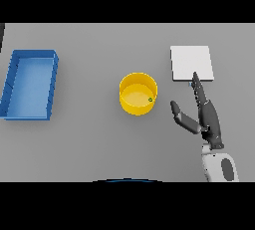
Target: Pick up the red beaker and tilt it to pour out 1 green nut into yellow bowl. Pick up the yellow bowl and place it on the metallic measuring scale.
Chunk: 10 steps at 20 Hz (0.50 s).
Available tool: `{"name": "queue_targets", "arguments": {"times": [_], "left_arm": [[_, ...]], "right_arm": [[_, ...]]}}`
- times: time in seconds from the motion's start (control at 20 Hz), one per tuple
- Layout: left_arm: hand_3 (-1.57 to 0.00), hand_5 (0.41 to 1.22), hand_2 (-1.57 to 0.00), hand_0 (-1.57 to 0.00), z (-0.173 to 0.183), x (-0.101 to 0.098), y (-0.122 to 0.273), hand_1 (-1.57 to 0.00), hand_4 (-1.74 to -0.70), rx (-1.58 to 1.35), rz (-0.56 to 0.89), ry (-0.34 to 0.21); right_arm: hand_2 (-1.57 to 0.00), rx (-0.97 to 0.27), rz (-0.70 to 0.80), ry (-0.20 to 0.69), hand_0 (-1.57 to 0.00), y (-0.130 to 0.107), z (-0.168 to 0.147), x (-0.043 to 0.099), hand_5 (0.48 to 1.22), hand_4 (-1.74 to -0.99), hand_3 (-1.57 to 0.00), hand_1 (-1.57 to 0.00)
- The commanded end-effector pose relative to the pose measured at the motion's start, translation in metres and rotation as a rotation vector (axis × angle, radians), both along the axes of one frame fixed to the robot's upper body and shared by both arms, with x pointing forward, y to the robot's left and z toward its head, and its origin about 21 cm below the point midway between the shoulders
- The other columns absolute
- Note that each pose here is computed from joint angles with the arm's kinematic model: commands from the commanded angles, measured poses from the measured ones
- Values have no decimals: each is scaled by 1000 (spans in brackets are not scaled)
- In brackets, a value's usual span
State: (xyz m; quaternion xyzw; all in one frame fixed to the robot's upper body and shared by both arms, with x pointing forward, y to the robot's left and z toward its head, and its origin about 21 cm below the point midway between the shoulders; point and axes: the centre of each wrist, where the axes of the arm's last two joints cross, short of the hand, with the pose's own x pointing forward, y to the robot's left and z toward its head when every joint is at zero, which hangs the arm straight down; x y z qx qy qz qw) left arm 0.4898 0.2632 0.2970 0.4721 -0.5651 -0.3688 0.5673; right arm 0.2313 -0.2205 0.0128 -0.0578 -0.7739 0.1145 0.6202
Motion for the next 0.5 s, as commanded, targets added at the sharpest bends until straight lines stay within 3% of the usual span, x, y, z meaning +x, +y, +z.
{"name": "queue_targets", "arguments": {"times": [0.0,0.2,0.3,0.45], "left_arm": [[-1525,1221,-1571,-1571,-11,-2,18,-1571,-1740,-58,47,-4],[-1552,1221,-1571,-1571,-56,-9,57,-1571,-1741,-280,297,44],[-1518,1221,-1571,-1571,-76,-13,66,-1571,-1741,-371,324,31],[-1428,1221,-1571,-1571,-110,-24,84,-1571,-1741,-470,400,65]], "right_arm": [[1,9,9,21,1,3,-1,0,642,-1106,1,1],[1,3,25,0,1,-1,-1,-2,666,-1157,1,1],[1,-19,31,6,1,1,0,0,680,-1168,1,1],[1,-32,29,2,1,0,-2,-1,702,-1191,1,1]]}}
